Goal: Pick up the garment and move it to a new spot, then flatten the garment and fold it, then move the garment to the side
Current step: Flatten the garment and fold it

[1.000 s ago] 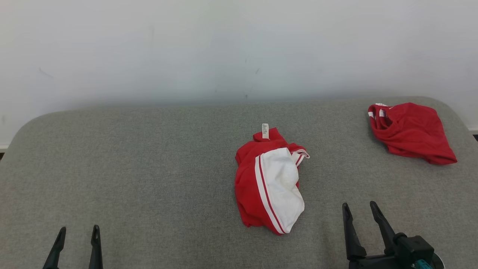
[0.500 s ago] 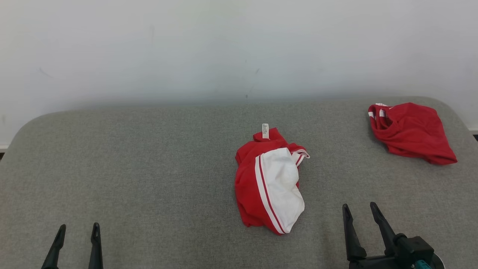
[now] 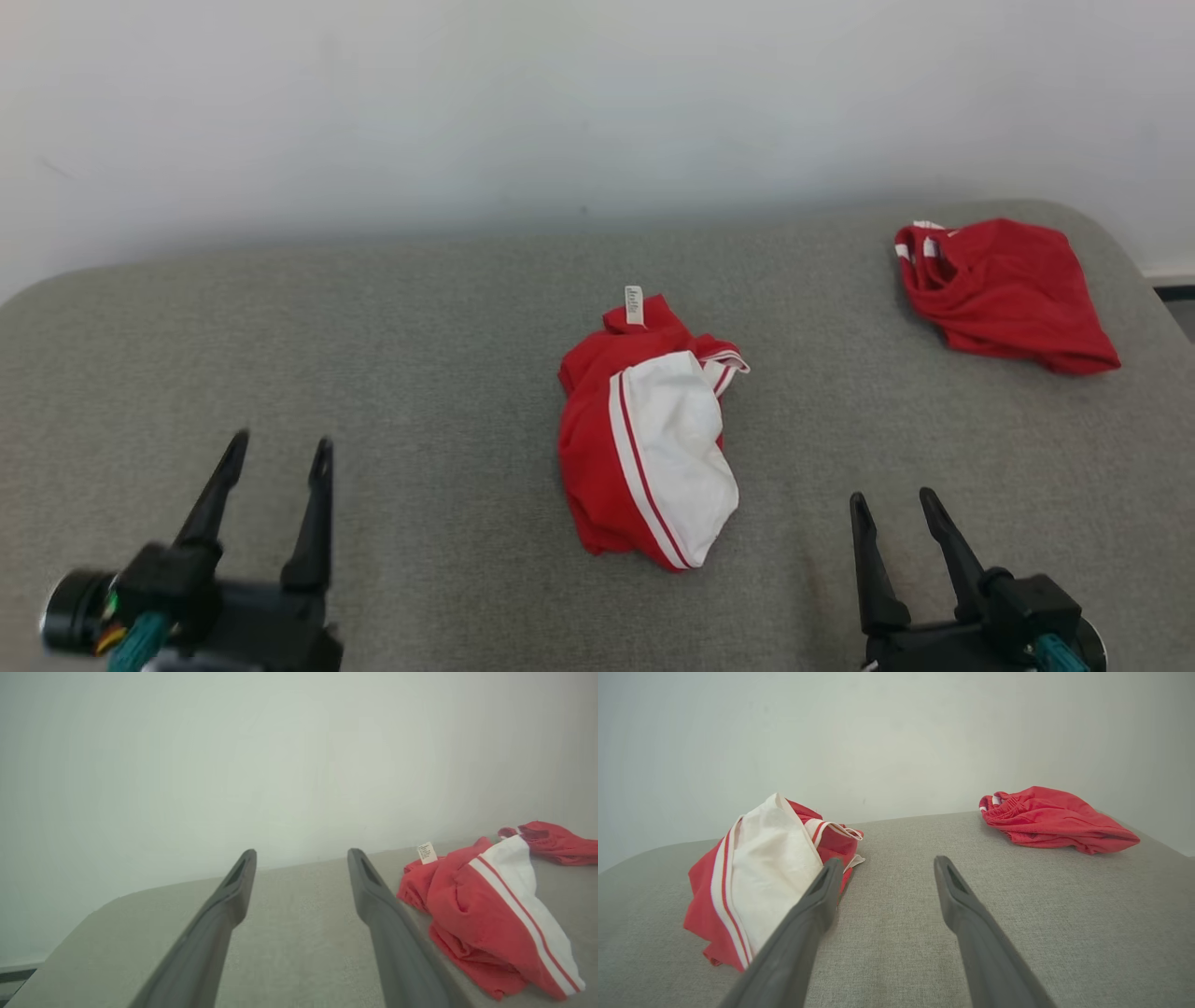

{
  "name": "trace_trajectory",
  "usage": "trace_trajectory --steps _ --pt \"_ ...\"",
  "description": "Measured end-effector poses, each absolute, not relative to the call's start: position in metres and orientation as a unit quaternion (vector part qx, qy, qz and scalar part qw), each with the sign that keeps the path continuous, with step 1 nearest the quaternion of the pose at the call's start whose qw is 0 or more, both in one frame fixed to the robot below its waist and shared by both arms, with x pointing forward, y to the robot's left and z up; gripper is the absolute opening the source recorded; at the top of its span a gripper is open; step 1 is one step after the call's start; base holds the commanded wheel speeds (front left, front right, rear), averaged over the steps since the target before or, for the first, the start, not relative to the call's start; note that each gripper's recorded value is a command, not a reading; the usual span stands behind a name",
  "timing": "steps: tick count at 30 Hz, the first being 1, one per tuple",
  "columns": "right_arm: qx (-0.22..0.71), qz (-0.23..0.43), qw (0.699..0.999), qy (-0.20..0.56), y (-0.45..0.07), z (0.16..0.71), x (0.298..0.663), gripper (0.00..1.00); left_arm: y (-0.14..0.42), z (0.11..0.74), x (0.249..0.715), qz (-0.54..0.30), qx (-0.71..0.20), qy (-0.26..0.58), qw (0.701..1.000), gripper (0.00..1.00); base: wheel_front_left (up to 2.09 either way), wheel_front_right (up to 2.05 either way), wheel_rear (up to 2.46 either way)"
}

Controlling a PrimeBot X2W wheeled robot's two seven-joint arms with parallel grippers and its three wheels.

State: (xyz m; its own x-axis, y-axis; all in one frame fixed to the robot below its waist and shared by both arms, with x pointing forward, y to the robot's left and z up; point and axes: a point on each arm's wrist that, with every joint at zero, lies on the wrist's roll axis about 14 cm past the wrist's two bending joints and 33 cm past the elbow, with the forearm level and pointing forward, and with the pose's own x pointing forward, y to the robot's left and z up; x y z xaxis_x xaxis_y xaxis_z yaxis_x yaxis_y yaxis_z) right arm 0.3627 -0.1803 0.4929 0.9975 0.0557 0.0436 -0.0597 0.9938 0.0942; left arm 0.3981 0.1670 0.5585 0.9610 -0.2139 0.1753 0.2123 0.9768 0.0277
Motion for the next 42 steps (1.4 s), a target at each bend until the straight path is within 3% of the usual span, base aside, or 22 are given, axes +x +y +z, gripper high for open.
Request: trace_trajectory --steps 11,25,26,27,28,34,42 --pt "0.059 -0.020 0.998 -0.012 -0.211 0.486 0.367 1.00 0.039 0.565 0.461 -0.292 0.016 -0.079 0.953 1.00 0.00 0.00 0.00" --pt "0.064 -0.108 0.992 0.008 -0.262 0.474 0.340 1.00 -0.063 0.495 0.472 -0.439 0.022 0.028 0.898 1.00 0.00 0.00 0.00" --pt "0.064 -0.112 0.992 0.009 -0.265 0.474 0.338 1.00 -0.065 0.491 0.473 -0.442 0.025 0.033 0.896 0.89 0.00 0.00 0.00" --pt "0.064 -0.112 0.992 0.009 -0.265 0.474 0.338 1.00 -0.065 0.491 0.473 -0.442 0.025 0.033 0.896 0.10 0.00 0.00 0.00" --pt "0.063 -0.119 0.991 0.011 -0.269 0.473 0.334 1.00 -0.069 0.484 0.474 -0.447 0.020 0.044 0.893 0.00 0.00 0.00 0.00" --pt "0.060 -0.129 0.990 0.009 -0.275 0.474 0.330 1.00 -0.073 0.488 0.478 -0.448 0.012 0.034 0.893 0.00 0.00 0.00 0.00" --pt "0.057 -0.107 0.993 0.015 -0.262 0.470 0.333 1.00 -0.060 0.540 0.477 -0.425 -0.022 -0.044 0.904 0.00 0.00 0.00 0.00"
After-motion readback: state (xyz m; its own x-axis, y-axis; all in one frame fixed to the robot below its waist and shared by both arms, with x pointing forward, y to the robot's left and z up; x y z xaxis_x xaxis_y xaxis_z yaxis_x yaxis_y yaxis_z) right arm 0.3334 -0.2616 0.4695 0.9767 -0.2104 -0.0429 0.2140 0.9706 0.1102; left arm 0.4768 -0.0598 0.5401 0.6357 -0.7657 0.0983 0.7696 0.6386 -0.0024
